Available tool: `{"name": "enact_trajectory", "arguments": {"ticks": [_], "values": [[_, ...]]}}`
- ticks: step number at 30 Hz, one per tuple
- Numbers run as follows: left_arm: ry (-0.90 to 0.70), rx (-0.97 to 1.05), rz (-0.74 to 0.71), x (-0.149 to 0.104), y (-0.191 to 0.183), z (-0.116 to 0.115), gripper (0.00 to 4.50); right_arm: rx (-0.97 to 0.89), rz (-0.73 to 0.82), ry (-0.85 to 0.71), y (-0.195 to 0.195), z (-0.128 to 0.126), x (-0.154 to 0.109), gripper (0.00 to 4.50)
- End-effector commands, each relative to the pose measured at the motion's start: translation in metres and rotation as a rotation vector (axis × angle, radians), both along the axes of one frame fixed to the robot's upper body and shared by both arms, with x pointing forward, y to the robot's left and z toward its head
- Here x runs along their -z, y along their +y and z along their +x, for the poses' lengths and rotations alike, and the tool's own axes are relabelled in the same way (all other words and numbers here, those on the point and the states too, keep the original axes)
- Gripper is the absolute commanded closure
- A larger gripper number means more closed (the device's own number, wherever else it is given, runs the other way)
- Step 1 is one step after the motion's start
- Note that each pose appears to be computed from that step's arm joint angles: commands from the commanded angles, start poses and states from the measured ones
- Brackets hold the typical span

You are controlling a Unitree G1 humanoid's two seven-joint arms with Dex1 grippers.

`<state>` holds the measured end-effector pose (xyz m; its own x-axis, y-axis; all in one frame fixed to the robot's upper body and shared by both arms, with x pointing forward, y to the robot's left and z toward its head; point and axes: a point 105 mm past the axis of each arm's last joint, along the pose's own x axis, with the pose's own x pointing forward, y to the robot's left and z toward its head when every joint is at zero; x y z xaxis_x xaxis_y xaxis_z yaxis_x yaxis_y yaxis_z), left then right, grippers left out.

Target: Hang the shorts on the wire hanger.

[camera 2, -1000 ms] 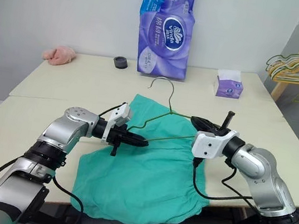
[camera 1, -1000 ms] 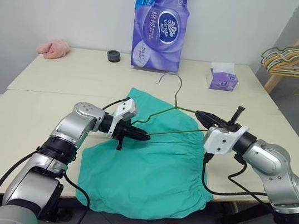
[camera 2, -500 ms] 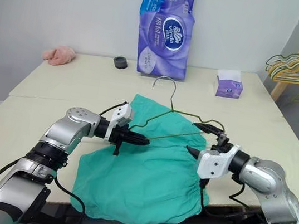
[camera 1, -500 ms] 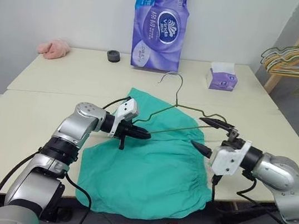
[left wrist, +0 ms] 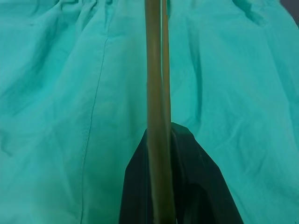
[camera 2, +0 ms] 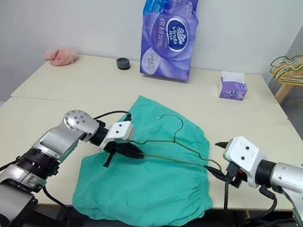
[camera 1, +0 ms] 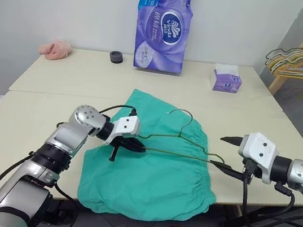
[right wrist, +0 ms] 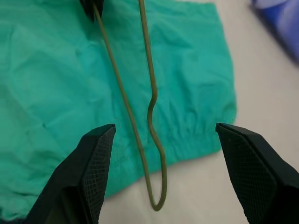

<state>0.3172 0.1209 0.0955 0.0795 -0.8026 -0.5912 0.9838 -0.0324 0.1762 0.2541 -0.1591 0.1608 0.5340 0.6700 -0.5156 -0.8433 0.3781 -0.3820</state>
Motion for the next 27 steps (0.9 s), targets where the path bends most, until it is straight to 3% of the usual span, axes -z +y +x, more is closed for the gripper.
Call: {"name": "enact_trajectory", "arguments": {"ticks": [1, 16, 27], "values": [[-0.086, 0.041, 0.001, -0.012, -0.007, 0.003, 4.50, -0.018, 0.003, 0.057, 0.009, 0.000, -0.002, 0.84], [-0.162, 0.115, -0.007, -0.018, -0.021, -0.003, 4.50, 0.063, -0.055, 0.237, 0.020, 0.018, 0.040, 0.84], [-0.159, 0.117, -0.011, -0.018, -0.022, -0.005, 4.50, 0.079, -0.071, 0.267, 0.021, 0.017, 0.048, 4.47]]}}
